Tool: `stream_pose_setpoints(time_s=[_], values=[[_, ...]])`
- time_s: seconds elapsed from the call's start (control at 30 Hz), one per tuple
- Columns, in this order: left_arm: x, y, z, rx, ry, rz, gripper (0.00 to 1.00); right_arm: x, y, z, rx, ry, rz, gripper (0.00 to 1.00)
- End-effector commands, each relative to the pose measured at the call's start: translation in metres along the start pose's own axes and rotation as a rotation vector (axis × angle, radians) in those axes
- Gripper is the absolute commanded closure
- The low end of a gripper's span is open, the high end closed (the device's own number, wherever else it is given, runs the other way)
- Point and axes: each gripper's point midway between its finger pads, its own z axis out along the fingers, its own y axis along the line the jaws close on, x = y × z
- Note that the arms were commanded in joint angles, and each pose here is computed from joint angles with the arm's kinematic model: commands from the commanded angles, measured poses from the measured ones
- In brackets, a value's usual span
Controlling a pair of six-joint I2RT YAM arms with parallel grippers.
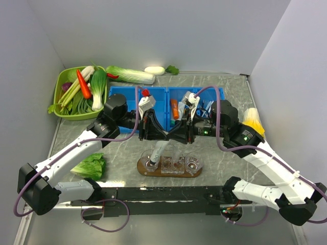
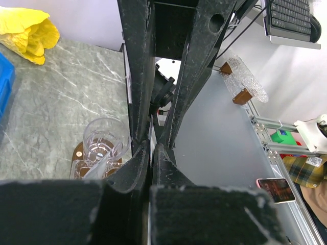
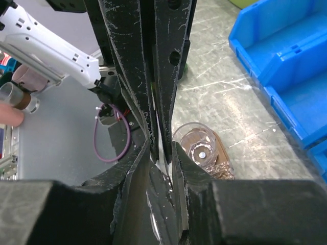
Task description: Prepare toiletry sets of a toothbrush and toothpaste on the tray
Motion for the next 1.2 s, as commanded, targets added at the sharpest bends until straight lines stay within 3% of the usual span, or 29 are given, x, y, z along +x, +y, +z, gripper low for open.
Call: stream_pose_setpoints(time_s=[0.0,0.23,0.7,0.87,0.97,1.0,1.17], values=[[-0.022,-0.015,-0.001,0.028,-0.033,0.103,0.99,-0.009,0.006,-0.001,-0.033,-0.034,-0.021,0.69],[-0.023,-0.017,-0.002,0.034,-0.036,0.106,0.99,-0.001,0.003,-0.002,-0.017,-0.021,-0.012,0.71],[-0.023,-0.019,-0.002,0.043,-0.037,0.113,0.99,-0.002,0.003,-0.004,-0.015,-0.026,-0.015,1.0],[-0.025,-0.016,-0.002,0.019,-0.044,0.112,0.99,-0.006,0.006,-0.005,-0.021,-0.042,-0.023,1.0],[-0.028,-0.013,-0.002,0.001,-0.049,0.115,0.86,-0.011,0.008,-0.01,-0.012,-0.07,-0.032,1.0],[-0.027,-0.013,-0.002,-0.002,-0.05,0.113,0.73,-0.014,0.007,-0.014,0.003,-0.086,-0.038,1.0],[-0.03,-0.009,-0.002,-0.029,-0.056,0.111,0.36,-0.021,0.008,-0.023,0.026,-0.133,-0.057,1.0]])
